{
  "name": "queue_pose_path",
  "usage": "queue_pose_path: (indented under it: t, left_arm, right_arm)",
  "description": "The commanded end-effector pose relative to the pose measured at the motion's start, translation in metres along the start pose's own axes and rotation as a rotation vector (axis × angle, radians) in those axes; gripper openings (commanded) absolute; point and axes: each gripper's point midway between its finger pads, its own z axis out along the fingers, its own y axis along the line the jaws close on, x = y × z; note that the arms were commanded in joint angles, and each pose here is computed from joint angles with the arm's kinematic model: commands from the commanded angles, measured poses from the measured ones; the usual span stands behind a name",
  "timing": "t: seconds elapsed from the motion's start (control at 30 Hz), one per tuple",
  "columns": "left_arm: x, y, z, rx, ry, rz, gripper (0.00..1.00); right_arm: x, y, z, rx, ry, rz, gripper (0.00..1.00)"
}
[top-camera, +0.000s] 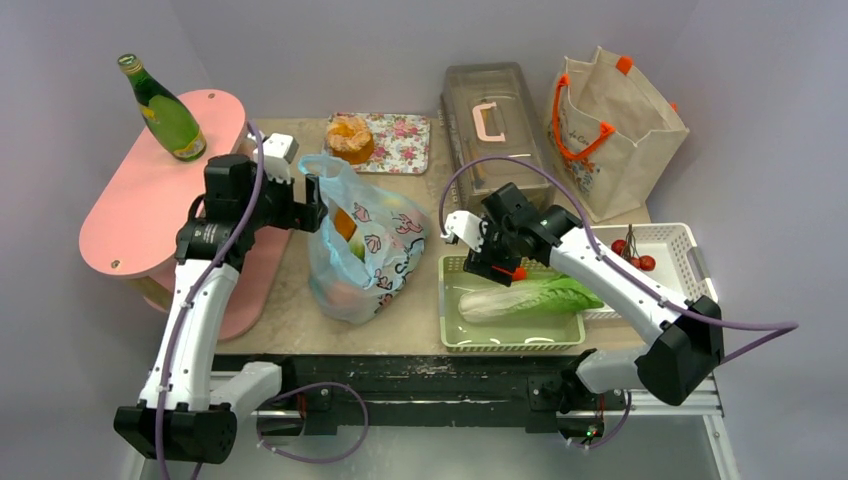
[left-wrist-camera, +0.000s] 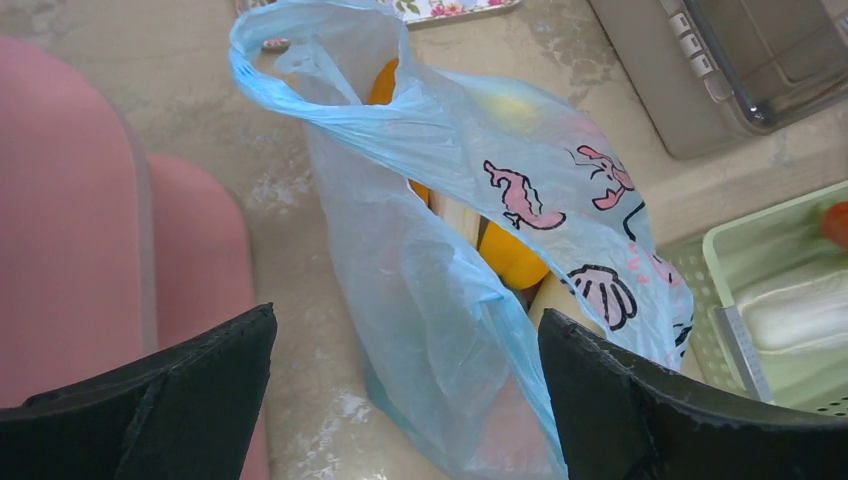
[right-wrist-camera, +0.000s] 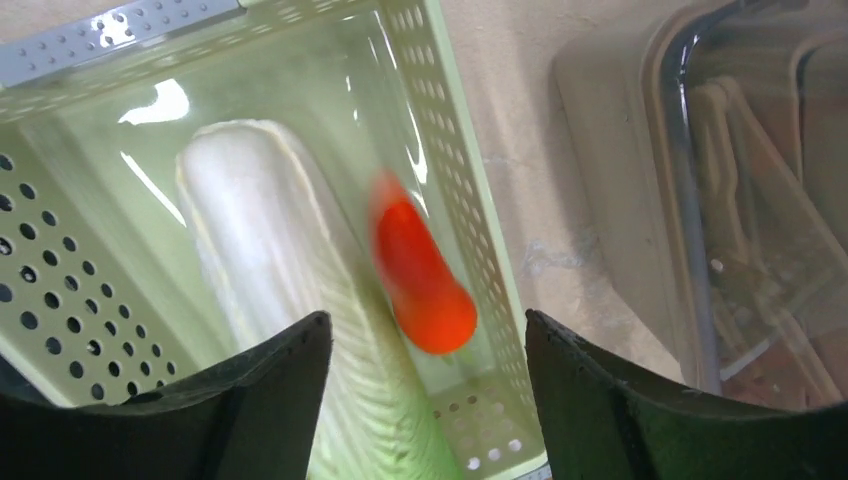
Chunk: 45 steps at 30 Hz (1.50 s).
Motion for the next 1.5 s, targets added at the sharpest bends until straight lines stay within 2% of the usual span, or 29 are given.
queue_pose_path:
  t: [0.0,0.17,0.23,0.3,0.37,0.4,0.47,0.6,0.73,0.87,0.97,1.07,1.17,1.27,1.47]
  left_arm:
    - [0.003,-0.006,0.018,-0.002,0.034,-0.091,1.00]
    - [0.019,0.009,0.048,-0.112,0.138,-0.101,1.00]
    - [0.030,0.013,0.052,-0.135,0.201,-0.115,0.91]
    - [0.039,0.006,0.050,-0.100,0.243,-0.128,0.70]
    - [0.037,-0.011,0.042,-0.008,0.227,-0.128,0.38]
    - [0.031,-0.025,0.035,0.069,0.192,-0.118,0.23]
    - [0.014,-0.054,0.016,0.230,0.090,-0.076,0.03]
    - [-0.003,-0.092,-0.028,0.428,-0.053,0.025,0.00]
    - [0.003,-0.098,-0.050,0.459,-0.131,0.143,0.00]
    - [0.016,-0.096,-0.059,0.442,-0.143,0.165,0.00]
    - [0.025,-0.093,-0.059,0.423,-0.117,0.152,0.00]
    - [0.029,-0.091,-0.063,0.404,-0.129,0.165,0.00]
    - [0.038,-0.085,-0.068,0.372,-0.119,0.191,0.00]
    - [0.052,-0.078,-0.069,0.341,-0.099,0.203,0.00]
    - [0.085,-0.073,-0.071,0.333,-0.059,0.280,0.00]
  right_arm:
    - [-0.027,-0.010,-0.024,0.023,-0.088,0.012,0.76]
    - [-0.084,-0.022,-0.064,0.030,-0.309,0.040,0.83]
    - [-0.107,-0.024,-0.079,0.029,-0.413,0.049,0.83]
    - [-0.131,-0.025,-0.090,0.011,-0.515,0.046,0.81]
    - [-0.155,-0.025,-0.096,-0.019,-0.610,0.054,0.71]
    - [-0.168,-0.023,-0.098,-0.039,-0.652,0.047,0.65]
    - [-0.198,-0.017,-0.100,-0.070,-0.740,0.033,0.57]
    - [-0.257,0.015,-0.096,-0.158,-0.875,-0.019,0.42]
    - [-0.304,0.038,-0.083,-0.181,-0.978,-0.073,0.23]
    - [-0.323,0.057,-0.046,-0.199,-0.969,-0.129,0.05]
    - [-0.317,0.070,0.000,-0.179,-0.882,-0.180,0.00]
    - [-0.293,0.065,0.060,-0.131,-0.710,-0.179,0.02]
    - [-0.255,0.051,0.090,-0.089,-0.551,-0.183,0.16]
    - [-0.218,0.041,0.090,-0.067,-0.488,-0.170,0.40]
    - [-0.142,0.053,0.096,-0.155,-0.360,-0.179,0.75]
